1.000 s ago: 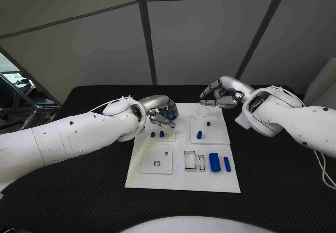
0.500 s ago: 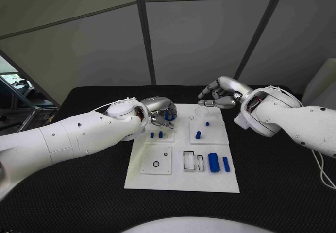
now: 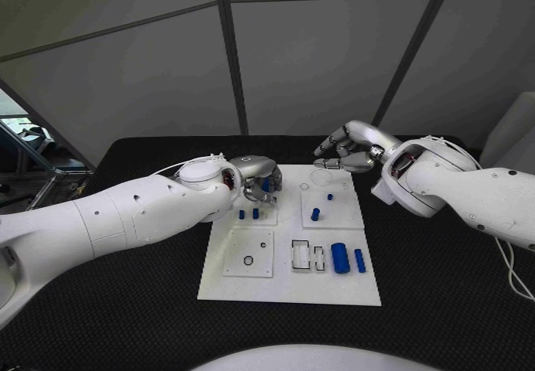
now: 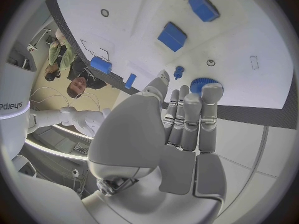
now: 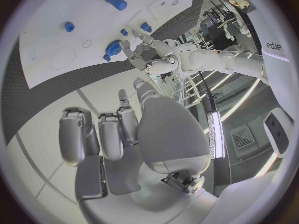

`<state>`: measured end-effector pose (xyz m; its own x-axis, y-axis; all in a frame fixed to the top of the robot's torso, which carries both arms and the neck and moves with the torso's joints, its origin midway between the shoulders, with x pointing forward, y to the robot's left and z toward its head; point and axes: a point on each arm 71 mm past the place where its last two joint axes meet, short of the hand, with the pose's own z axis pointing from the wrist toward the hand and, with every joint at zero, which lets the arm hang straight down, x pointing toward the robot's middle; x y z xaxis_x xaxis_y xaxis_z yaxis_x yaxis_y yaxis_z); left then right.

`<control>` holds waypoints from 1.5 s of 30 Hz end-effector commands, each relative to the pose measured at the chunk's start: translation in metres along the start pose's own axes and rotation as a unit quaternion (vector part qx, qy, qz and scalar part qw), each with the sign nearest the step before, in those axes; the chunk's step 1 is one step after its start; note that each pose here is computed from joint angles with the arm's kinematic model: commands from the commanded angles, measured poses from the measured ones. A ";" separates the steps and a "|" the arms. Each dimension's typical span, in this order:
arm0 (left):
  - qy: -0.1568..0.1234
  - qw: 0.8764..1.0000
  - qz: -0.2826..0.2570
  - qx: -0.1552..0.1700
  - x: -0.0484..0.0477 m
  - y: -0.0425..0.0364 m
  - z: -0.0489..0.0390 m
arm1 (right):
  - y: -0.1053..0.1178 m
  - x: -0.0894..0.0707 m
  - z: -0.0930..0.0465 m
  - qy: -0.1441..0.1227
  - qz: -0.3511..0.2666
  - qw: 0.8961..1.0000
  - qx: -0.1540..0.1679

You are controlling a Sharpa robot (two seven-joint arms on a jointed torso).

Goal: Assemble the parts on the task board

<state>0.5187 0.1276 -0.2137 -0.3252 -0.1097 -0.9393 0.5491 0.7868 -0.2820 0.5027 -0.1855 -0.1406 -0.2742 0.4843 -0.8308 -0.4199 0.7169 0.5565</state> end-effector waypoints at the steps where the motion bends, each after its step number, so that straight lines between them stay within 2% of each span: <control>1: 0.018 1.000 0.010 -0.006 0.0019 -0.0001 0.0015 | 0.003 -0.001 0.000 -0.004 -0.003 1.000 -0.007; 6: 0.018 1.000 0.011 -0.006 0.0023 -0.0001 0.0042 | 0.003 -0.001 0.000 -0.005 -0.004 1.000 -0.007; 14: 0.019 1.000 0.012 -0.010 0.0026 0.0041 0.0069 | 0.003 -0.001 0.001 -0.007 -0.004 1.000 -0.007; 45: 0.043 0.999 0.013 -0.006 0.0121 0.0012 0.0145 | 0.004 -0.001 0.002 -0.008 -0.007 1.000 -0.007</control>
<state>0.5270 0.1191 -0.2270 -0.3668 -0.0512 -0.9289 0.5419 0.7998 -0.2581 0.5027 -0.1829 -0.1402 -0.2673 0.4806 -0.8352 -0.4271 0.7179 0.5497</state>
